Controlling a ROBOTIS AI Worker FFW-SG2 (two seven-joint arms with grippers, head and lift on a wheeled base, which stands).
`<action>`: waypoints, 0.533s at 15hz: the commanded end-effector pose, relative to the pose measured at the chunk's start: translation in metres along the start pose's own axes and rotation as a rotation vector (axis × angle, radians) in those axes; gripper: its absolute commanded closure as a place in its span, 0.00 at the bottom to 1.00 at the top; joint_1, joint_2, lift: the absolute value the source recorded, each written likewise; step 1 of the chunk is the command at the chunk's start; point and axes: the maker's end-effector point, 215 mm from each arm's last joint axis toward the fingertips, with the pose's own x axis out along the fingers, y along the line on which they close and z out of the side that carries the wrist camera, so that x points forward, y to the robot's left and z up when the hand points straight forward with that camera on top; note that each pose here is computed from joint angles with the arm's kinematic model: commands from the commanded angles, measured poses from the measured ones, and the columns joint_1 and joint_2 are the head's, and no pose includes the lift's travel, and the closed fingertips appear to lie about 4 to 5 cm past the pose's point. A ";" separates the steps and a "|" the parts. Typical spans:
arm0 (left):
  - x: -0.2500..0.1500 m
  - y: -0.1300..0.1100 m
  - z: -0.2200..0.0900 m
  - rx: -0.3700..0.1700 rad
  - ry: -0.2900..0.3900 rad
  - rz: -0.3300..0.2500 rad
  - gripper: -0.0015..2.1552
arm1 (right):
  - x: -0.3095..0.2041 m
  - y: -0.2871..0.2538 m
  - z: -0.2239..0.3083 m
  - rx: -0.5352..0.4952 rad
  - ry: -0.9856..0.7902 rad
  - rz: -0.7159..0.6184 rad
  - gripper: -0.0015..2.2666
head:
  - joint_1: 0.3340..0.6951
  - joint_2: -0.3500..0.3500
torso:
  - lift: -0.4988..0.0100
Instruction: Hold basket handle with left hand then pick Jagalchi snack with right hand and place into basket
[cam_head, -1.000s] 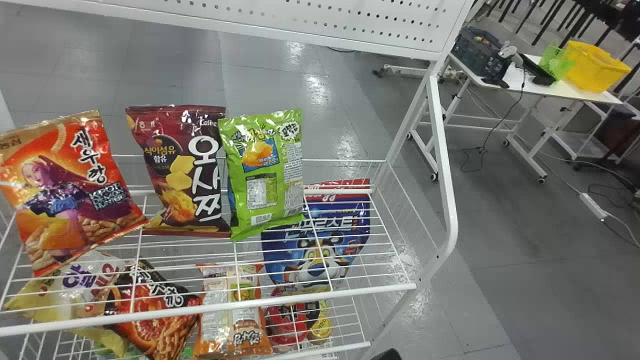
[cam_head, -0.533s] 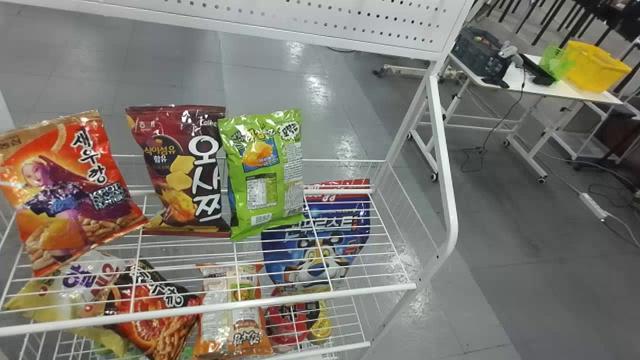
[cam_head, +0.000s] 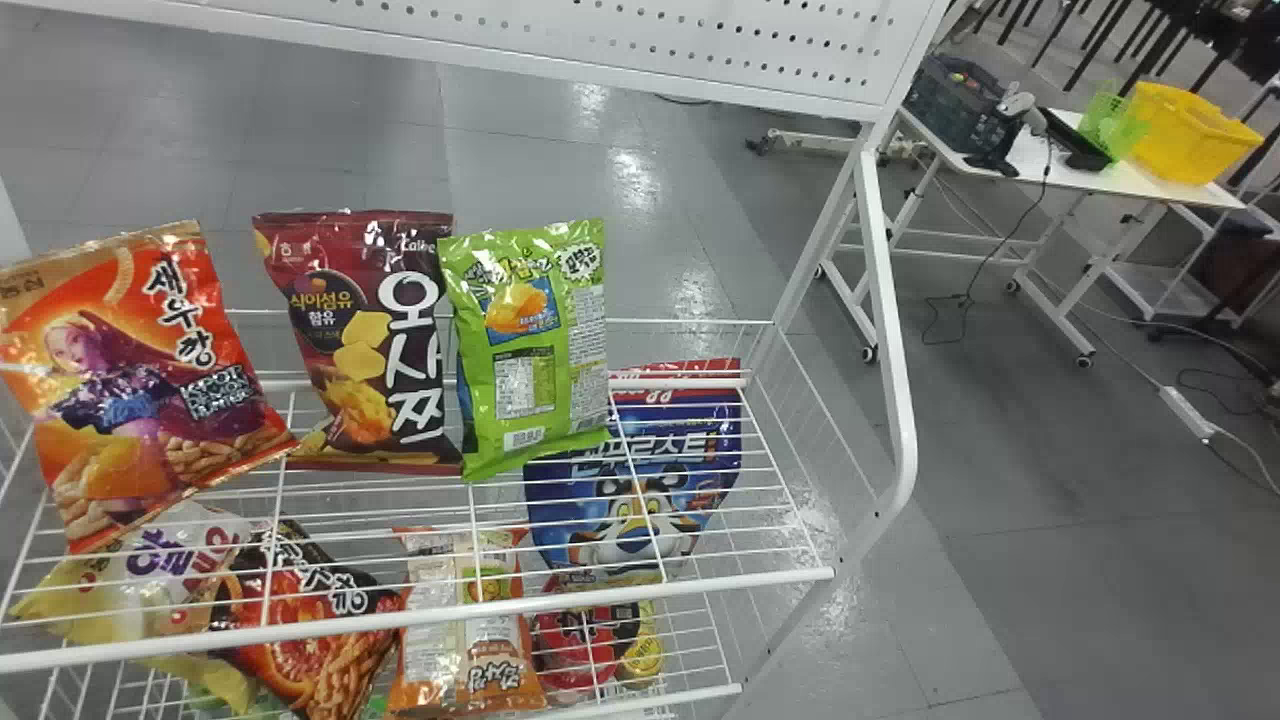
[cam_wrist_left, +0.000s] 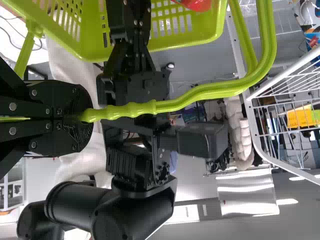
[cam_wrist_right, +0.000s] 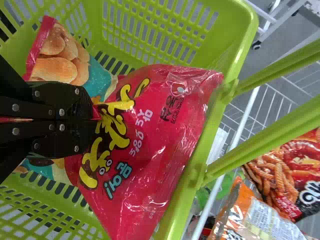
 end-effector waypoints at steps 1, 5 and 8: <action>0.000 0.000 0.001 0.002 -0.001 0.002 0.57 | 0.007 -0.005 -0.011 0.008 0.032 -0.005 0.84 | 1.00 0.00 | 0.96; 0.001 0.000 0.002 0.005 -0.001 0.004 0.57 | 0.007 -0.009 -0.021 0.024 0.055 -0.006 0.29 | 1.00 0.00 | 0.96; 0.001 0.001 0.001 0.001 0.000 0.005 0.57 | -0.018 -0.023 0.013 0.027 -0.085 -0.049 0.00 | 1.00 0.00 | 0.96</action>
